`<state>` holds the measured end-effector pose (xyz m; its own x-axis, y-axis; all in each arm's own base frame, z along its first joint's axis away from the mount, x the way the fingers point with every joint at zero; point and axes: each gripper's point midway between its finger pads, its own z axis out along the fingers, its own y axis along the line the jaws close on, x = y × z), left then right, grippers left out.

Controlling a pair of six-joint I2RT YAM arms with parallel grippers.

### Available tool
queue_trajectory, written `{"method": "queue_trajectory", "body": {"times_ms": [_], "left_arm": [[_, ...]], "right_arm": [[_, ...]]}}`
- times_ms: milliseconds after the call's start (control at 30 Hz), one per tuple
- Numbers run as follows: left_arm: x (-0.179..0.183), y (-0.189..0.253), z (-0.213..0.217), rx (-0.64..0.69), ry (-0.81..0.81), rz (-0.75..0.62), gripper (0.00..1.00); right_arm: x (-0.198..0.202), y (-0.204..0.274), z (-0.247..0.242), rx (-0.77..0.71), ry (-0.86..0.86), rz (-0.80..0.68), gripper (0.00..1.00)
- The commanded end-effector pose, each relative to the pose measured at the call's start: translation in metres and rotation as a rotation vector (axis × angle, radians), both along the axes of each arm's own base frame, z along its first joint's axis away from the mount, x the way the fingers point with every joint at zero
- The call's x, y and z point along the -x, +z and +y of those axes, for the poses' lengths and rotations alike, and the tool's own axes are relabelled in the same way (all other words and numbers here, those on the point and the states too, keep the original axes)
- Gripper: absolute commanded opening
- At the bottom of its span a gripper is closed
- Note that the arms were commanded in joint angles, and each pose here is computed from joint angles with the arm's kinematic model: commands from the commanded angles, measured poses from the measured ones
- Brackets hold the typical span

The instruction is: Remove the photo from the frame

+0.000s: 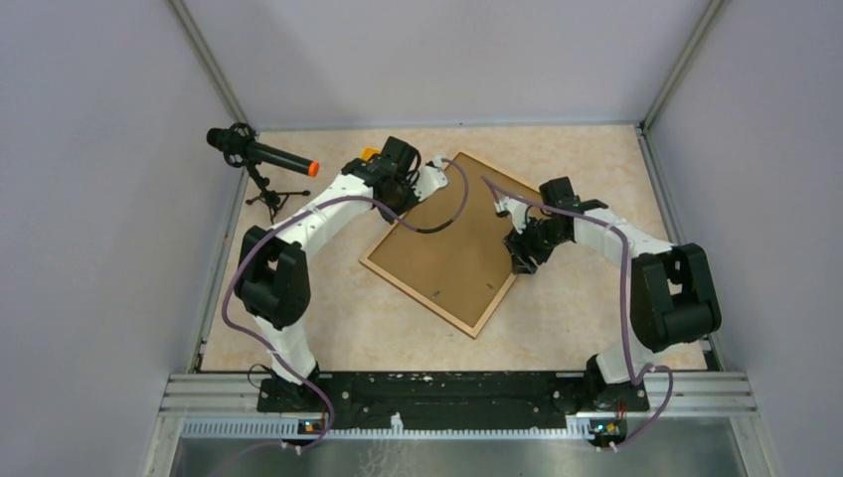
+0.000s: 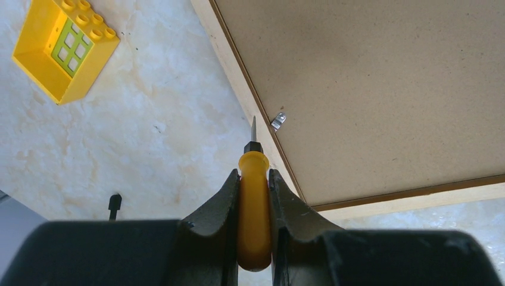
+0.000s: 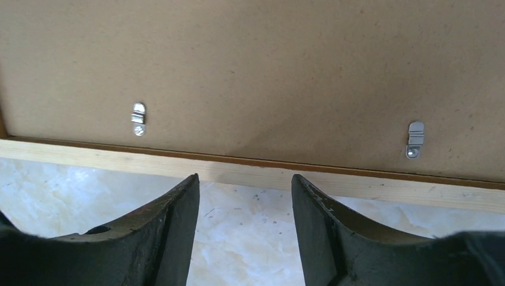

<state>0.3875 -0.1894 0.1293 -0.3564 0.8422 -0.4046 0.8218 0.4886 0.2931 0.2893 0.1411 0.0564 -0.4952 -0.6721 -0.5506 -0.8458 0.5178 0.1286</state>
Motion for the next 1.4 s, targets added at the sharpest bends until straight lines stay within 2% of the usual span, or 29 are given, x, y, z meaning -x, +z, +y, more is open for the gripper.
{"method": "queue_trajectory", "body": {"times_ms": [0, 467, 933, 1367], "left_arm": [[-0.008, 0.002, -0.010, 0.002, -0.027, -0.041, 0.00], [-0.004, -0.013, -0.009, -0.051, -0.025, -0.021, 0.00], [0.019, -0.022, 0.011, -0.114, -0.024, 0.014, 0.00], [0.040, -0.025, 0.008, -0.137, -0.054, 0.059, 0.00]], "right_arm": [[-0.015, -0.010, -0.003, 0.043, -0.054, -0.028, 0.56], [-0.013, -0.042, -0.013, 0.109, -0.103, 0.035, 0.53], [-0.013, -0.042, -0.013, 0.112, -0.113, 0.048, 0.52], [-0.015, -0.045, -0.013, 0.118, -0.123, 0.058, 0.50]]}}
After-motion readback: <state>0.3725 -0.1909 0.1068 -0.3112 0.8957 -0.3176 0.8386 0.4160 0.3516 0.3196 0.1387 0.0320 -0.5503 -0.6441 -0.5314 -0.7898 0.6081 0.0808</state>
